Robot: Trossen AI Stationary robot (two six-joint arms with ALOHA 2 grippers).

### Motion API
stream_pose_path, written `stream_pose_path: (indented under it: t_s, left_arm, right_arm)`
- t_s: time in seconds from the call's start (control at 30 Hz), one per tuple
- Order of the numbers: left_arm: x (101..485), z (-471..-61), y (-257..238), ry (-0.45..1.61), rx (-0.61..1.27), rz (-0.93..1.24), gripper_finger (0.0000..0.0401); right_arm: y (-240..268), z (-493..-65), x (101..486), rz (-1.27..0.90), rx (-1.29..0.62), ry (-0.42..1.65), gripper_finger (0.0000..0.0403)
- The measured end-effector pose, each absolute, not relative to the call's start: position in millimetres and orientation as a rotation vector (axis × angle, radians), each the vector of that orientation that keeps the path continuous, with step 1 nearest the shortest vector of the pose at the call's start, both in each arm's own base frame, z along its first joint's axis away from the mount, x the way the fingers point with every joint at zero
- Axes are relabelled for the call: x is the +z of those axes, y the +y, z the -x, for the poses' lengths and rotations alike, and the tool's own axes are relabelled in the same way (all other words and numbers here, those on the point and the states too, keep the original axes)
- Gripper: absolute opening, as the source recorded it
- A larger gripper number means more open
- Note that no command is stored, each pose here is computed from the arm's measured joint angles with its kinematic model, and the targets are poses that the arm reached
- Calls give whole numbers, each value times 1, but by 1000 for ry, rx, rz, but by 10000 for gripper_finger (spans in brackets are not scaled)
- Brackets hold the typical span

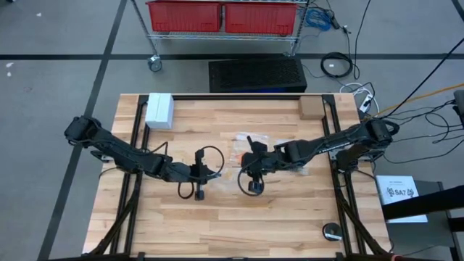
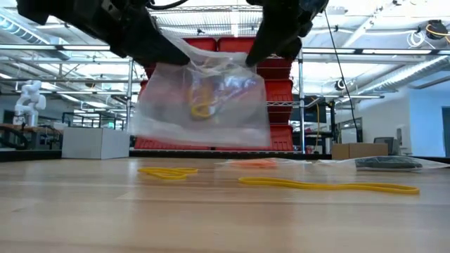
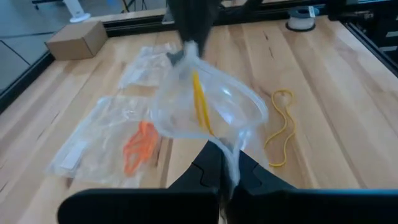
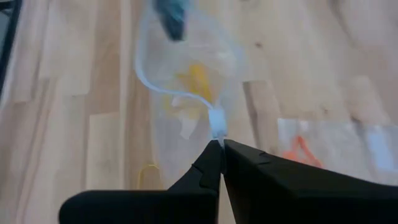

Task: Sort rubber bands
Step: Put the yellow rubber band inside the left transparent zip bag

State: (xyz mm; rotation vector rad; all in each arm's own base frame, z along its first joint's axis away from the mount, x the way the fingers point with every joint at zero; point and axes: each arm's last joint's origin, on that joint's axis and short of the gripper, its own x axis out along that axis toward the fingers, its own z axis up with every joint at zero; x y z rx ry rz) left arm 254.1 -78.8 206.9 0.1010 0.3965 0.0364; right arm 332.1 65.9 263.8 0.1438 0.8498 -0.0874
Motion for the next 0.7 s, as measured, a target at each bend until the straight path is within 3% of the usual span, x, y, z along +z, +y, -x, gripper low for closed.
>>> stream_pose_path:
  t_s: [0.33, 0.7]
  left_arm:
    - [205, -254, -76, 415, 42, -105, 0]
    - [211, -251, -76, 395, 56, -103, 0]
  right_arm:
    - [65, -340, 247, -140, -36, 916, 0]
    - [82, -335, 274, -39, -92, 923, 0]
